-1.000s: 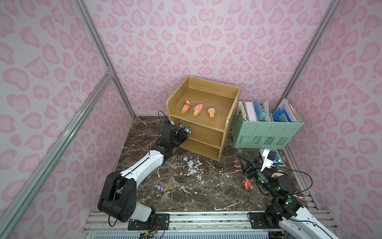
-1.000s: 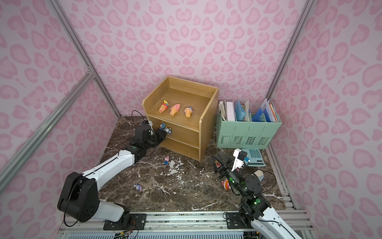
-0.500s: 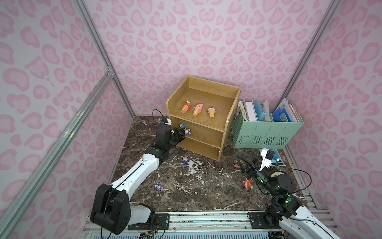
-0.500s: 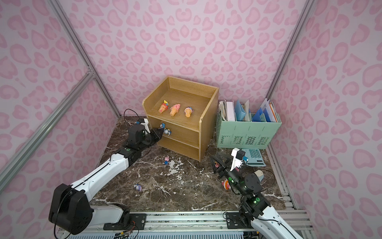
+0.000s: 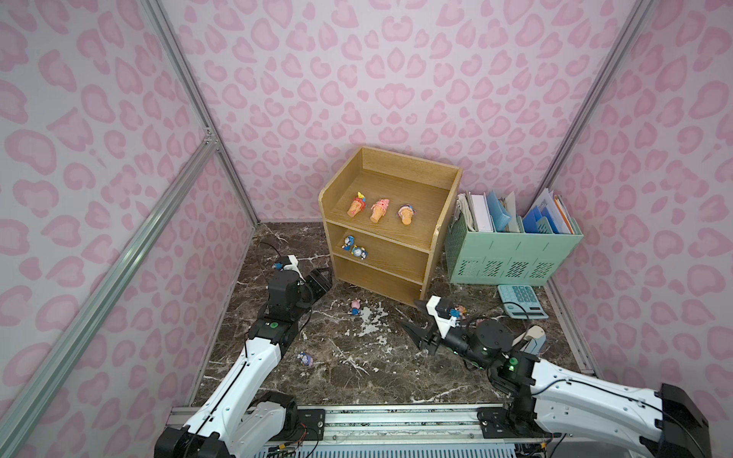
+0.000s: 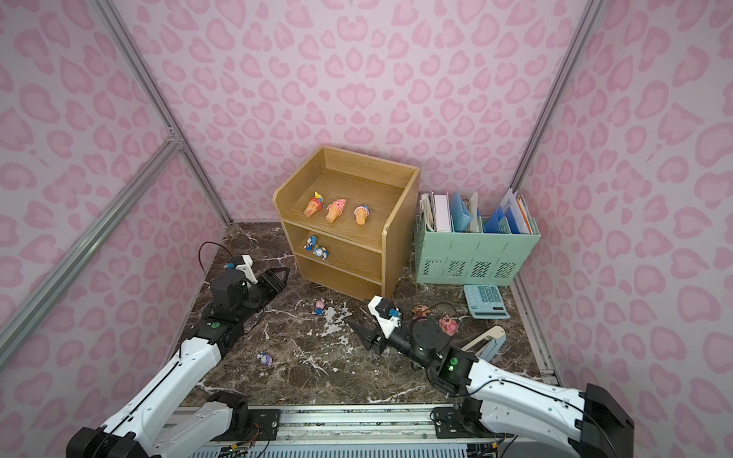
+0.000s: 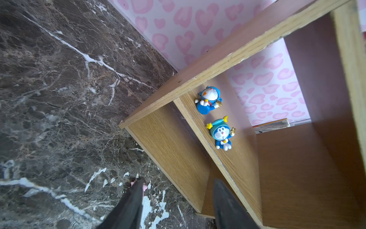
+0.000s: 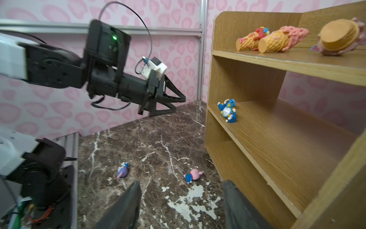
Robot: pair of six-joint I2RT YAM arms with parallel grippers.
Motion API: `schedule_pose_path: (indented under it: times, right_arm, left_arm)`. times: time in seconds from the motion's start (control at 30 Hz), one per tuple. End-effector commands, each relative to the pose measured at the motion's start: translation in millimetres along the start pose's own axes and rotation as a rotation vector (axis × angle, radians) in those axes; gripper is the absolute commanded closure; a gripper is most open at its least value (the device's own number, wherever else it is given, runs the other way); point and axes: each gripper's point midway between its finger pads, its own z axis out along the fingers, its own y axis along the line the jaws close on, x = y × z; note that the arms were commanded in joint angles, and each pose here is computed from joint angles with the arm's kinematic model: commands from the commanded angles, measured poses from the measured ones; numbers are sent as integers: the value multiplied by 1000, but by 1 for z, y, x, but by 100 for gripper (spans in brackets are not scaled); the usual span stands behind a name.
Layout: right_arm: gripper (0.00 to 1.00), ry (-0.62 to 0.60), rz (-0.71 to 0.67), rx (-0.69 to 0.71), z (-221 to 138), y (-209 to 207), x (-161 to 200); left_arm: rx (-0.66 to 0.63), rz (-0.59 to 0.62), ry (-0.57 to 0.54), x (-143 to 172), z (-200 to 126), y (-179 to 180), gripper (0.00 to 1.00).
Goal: Organize plastic toys on shelves
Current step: Adjust the plastic toy on the shelf.
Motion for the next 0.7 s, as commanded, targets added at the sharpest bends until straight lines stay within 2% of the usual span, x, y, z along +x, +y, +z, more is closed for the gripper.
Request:
schedule_pose_path:
  times: [0.0, 0.17, 0.37, 0.67]
  right_arm:
    - [30, -10, -153, 136, 32, -22, -12]
    - [31, 46, -187, 227, 91, -50, -2]
    - [32, 79, -232, 250, 146, -64, 8]
    - [31, 122, -242, 306, 193, -79, 23]
  left_arm:
    - [-38, -17, -29, -2, -8, 16, 28]
    - [-80, -2, -41, 1, -18, 30, 24]
    - [-67, 10, -57, 1, -21, 31, 22]
    - [-111, 88, -90, -4, -35, 36, 22]
